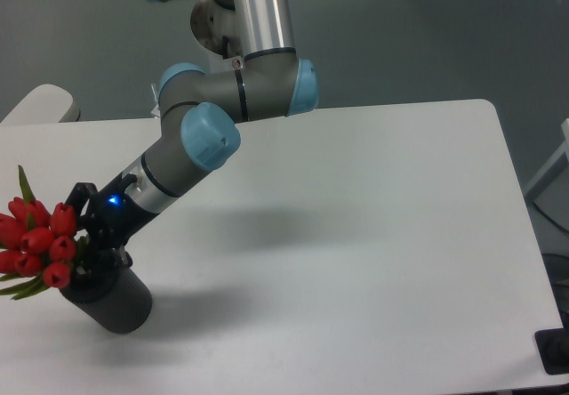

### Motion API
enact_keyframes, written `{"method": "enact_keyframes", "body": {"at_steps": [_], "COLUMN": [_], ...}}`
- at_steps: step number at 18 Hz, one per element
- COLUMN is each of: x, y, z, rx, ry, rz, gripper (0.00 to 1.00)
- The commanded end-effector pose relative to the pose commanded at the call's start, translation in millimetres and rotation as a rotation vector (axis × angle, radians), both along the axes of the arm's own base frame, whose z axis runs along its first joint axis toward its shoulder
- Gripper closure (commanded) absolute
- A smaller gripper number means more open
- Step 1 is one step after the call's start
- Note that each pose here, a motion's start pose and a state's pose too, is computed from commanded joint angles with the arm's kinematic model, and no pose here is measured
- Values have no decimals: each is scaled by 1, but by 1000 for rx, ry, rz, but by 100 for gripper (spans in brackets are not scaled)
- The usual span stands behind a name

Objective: Pick up the flowers from the vase
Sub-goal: 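Lift the gripped tulips straight up out of the grey vase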

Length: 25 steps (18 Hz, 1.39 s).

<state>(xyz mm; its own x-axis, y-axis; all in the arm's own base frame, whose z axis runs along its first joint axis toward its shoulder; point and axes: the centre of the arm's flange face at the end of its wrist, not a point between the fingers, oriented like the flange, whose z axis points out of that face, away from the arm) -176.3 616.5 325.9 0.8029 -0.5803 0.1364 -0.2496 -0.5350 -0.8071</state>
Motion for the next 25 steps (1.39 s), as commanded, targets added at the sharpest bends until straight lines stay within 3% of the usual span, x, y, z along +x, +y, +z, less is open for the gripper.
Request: {"method": "enact_keyframes", "body": {"at_steps": [4,13,25], "x": [-5,-27,-36], "y": [-3,-12,-2], "z": [15,89,147], "rx": [20,14,28], "ry": [8,-74,-134], "rz": [13,179,268], "gripper": [51,51,52]}}
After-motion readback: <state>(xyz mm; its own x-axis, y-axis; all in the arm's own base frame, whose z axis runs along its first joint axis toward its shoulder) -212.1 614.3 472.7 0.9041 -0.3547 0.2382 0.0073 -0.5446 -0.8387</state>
